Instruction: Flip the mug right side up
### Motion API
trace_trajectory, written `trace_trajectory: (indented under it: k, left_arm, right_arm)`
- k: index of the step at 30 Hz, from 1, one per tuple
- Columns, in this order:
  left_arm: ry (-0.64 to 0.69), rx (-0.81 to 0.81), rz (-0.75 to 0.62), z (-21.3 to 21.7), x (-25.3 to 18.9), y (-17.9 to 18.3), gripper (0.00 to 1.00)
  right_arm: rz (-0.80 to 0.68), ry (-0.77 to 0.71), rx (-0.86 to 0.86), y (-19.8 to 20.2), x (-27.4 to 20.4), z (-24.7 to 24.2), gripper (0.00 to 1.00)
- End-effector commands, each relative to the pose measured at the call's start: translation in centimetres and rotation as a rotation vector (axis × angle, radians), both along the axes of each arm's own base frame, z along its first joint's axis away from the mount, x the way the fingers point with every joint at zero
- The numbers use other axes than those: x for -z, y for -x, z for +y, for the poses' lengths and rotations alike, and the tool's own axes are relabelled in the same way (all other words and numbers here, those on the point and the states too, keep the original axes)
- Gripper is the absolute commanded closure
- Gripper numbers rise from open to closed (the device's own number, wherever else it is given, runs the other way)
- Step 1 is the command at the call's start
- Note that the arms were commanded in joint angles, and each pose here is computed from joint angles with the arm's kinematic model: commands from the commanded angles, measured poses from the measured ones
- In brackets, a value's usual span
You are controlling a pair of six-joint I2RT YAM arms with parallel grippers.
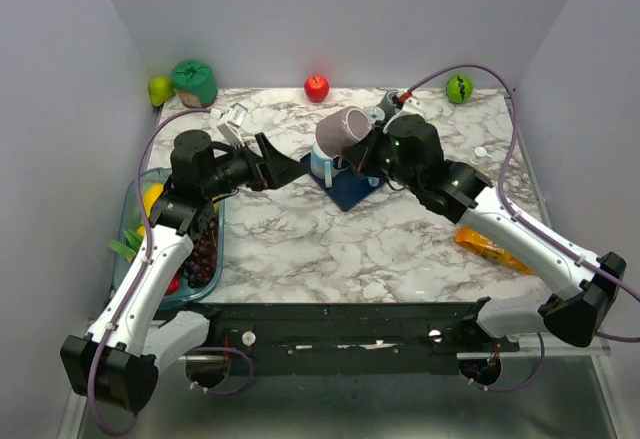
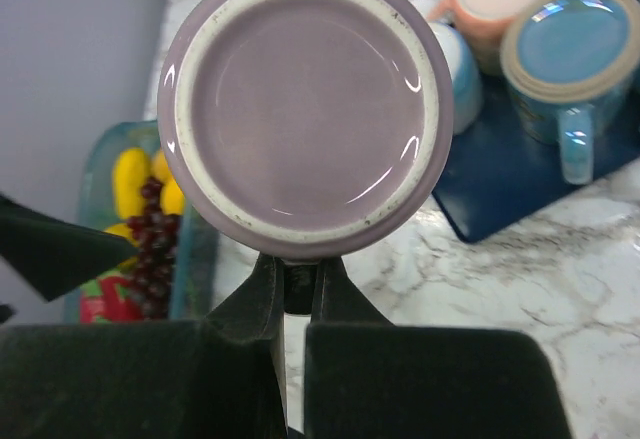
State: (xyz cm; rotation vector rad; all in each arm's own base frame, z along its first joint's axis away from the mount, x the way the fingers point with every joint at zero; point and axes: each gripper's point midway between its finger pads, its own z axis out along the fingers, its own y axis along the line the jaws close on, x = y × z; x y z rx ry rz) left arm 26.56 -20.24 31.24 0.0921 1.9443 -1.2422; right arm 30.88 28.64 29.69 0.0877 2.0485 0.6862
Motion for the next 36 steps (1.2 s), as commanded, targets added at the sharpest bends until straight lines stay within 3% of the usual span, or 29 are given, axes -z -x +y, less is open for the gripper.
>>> trace_trajectory:
  k: [1,5,14,22,36]
  left_arm:
    - [0.168,0.122,-0.099,-2.3,-4.6,2.3,0.01]
    - [0.271,0.142,-0.136,-3.1,-7.3,3.0,0.01]
    - [0.433,0.221,-0.206,-5.1,-12.5,4.3,0.02]
    - [0.495,0.209,-0.184,-6.0,-13.8,4.2,0.17]
    - [0.632,0.209,-0.219,-5.8,-16.4,4.7,0.44]
  right_arm:
    - [-0.232,-0.266,-0.134,1.2,-10.2,2.0,0.99]
    - [-0.317,-0.374,-0.196,3.0,-14.6,1.8,0.99]
    - [-0.378,-0.55,-0.311,5.7,-19.4,2.4,0.99]
    - [-0.413,-0.646,-0.385,7.2,-21.8,2.7,0.99]
    - [-0.437,-0.701,-0.505,9.8,-21.3,2.8,0.99]
